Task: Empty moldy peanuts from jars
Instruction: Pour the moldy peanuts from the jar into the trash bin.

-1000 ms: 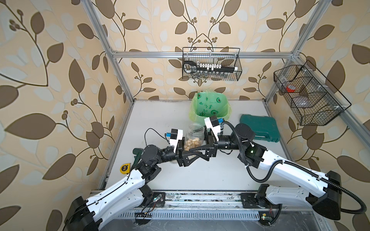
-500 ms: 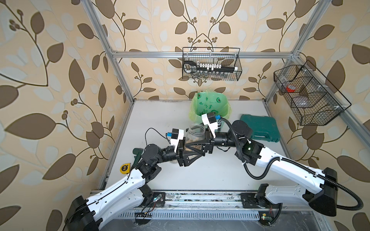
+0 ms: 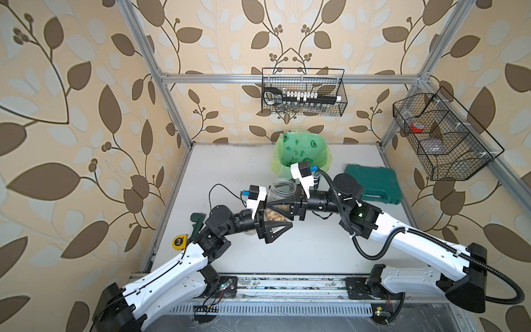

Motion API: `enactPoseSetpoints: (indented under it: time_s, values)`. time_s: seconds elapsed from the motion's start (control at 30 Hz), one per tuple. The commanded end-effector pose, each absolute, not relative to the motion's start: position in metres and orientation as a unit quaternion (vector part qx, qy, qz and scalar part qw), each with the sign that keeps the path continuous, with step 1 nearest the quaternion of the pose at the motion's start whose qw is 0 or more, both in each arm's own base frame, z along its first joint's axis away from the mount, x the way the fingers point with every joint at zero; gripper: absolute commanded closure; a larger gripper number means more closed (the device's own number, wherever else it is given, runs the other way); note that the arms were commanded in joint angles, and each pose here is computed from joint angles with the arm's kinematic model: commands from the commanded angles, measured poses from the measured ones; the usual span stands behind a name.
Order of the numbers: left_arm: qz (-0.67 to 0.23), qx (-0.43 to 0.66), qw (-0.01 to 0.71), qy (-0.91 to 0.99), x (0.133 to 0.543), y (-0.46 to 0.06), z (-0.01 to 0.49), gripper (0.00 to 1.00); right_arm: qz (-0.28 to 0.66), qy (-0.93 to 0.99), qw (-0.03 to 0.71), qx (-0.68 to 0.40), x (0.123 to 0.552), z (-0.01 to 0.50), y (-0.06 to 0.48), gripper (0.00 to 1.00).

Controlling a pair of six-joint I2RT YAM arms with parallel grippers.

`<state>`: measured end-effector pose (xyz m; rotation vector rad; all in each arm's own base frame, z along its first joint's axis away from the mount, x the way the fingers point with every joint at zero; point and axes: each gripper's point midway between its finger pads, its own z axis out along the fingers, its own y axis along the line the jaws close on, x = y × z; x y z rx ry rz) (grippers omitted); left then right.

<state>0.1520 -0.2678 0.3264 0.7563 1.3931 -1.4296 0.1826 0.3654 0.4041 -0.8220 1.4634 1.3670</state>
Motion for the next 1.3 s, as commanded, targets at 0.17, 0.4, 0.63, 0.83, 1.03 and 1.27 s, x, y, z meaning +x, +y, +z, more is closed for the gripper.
enactPoseSetpoints:
  time_s: [0.17, 0.4, 0.63, 0.83, 1.03, 1.27]
  values:
    - [-0.527, 0.297, 0.533, 0.591, 0.157, -0.249, 0.329, 0.01, 0.370, 0.719, 0.554, -0.199, 0.277, 0.396, 0.280, 0.69]
    - [-0.497, 0.289, 0.546, 0.609, 0.164, -0.242, 0.320, 0.01, 0.196, 0.781, 0.563, -0.188, 0.345, 0.393, 0.240, 0.79]
    - [-0.479, 0.280, 0.552, 0.622, 0.170, -0.239, 0.311, 0.01, -0.020, 0.810, 0.555, -0.190, 0.408, 0.384, 0.215, 0.93]
    - [-0.467, 0.275, 0.561, 0.626, 0.171, -0.234, 0.309, 0.01, -0.177, 0.746, 0.561, -0.313, 0.429, 0.361, 0.221, 1.00]
    - [-0.463, 0.273, 0.562, 0.629, 0.173, -0.233, 0.307, 0.01, -0.284, 0.687, 0.528, -0.411, 0.433, 0.341, 0.227, 1.00]
    - [-0.462, 0.273, 0.560, 0.631, 0.175, -0.235, 0.305, 0.01, -0.408, 0.629, 0.456, -0.479, 0.453, 0.321, 0.223, 1.00]
